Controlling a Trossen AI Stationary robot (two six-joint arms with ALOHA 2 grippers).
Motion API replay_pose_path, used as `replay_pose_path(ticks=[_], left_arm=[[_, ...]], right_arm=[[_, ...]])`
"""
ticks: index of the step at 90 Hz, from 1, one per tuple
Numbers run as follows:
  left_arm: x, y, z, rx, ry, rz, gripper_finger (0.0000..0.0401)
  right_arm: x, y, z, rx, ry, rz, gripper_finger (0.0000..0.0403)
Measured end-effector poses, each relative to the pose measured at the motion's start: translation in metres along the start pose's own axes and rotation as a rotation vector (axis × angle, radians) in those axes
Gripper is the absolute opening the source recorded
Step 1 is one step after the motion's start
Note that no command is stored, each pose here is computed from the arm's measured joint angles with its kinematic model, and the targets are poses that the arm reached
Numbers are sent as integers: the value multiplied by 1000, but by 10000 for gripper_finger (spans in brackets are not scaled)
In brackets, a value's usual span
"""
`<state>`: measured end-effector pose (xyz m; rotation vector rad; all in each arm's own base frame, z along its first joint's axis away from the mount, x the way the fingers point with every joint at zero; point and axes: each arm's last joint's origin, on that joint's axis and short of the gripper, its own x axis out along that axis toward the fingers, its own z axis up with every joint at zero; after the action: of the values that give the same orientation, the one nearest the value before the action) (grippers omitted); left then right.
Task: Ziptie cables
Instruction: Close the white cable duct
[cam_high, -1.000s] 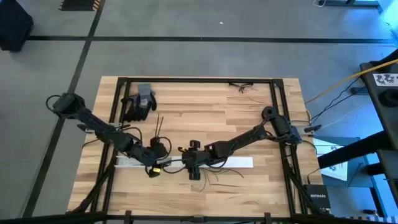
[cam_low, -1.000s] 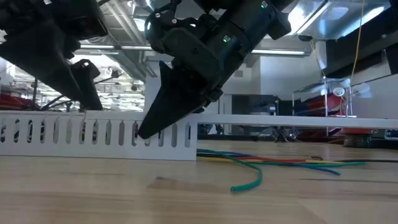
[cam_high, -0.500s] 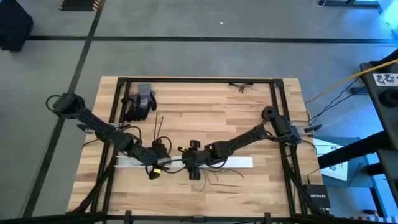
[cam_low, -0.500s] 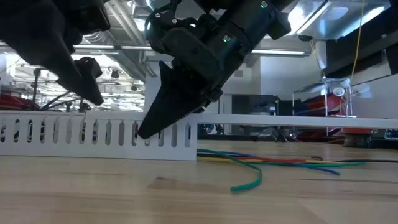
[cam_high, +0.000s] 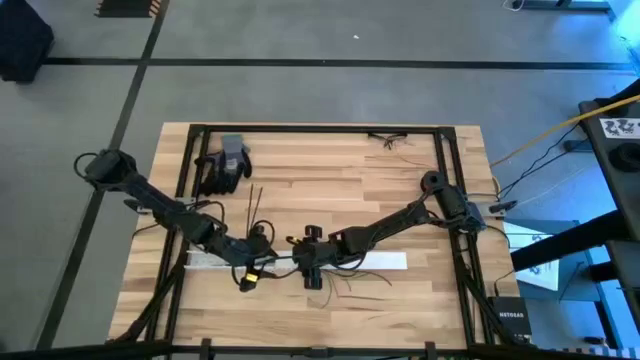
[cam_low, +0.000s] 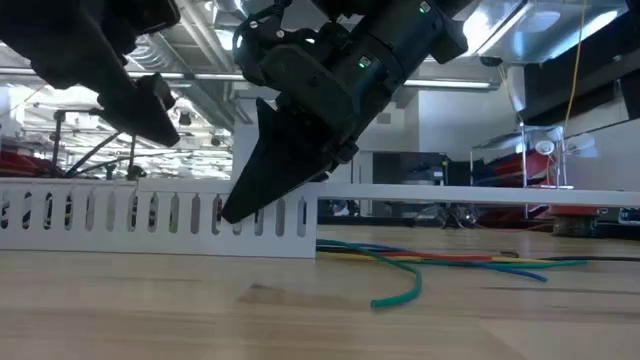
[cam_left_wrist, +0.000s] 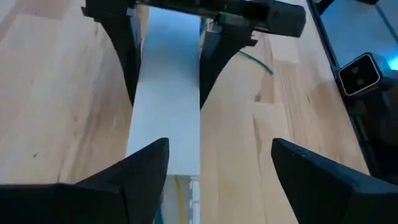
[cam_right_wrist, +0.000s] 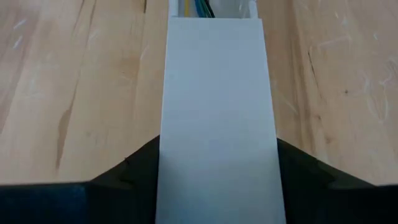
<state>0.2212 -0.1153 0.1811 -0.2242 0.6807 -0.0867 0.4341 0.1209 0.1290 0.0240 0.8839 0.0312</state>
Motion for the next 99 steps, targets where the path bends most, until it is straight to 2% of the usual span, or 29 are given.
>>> replay_pose_path(ticks=[6, 21, 54, 99], left_arm=[[0, 0, 0, -2, 0, 0, 279], [0, 0, 0, -90, 3, 2, 279], [0, 0, 0, -97, 1, 0, 279], [1, 3, 2, -214, -20, 19, 278]], right_arm=[[0, 0, 0, 0, 0, 0, 228], [0, 0, 0, -34, 0, 2, 228], [0, 0, 2, -123, -22, -23, 228], [0, 0, 3, -131, -39, -27, 228]])
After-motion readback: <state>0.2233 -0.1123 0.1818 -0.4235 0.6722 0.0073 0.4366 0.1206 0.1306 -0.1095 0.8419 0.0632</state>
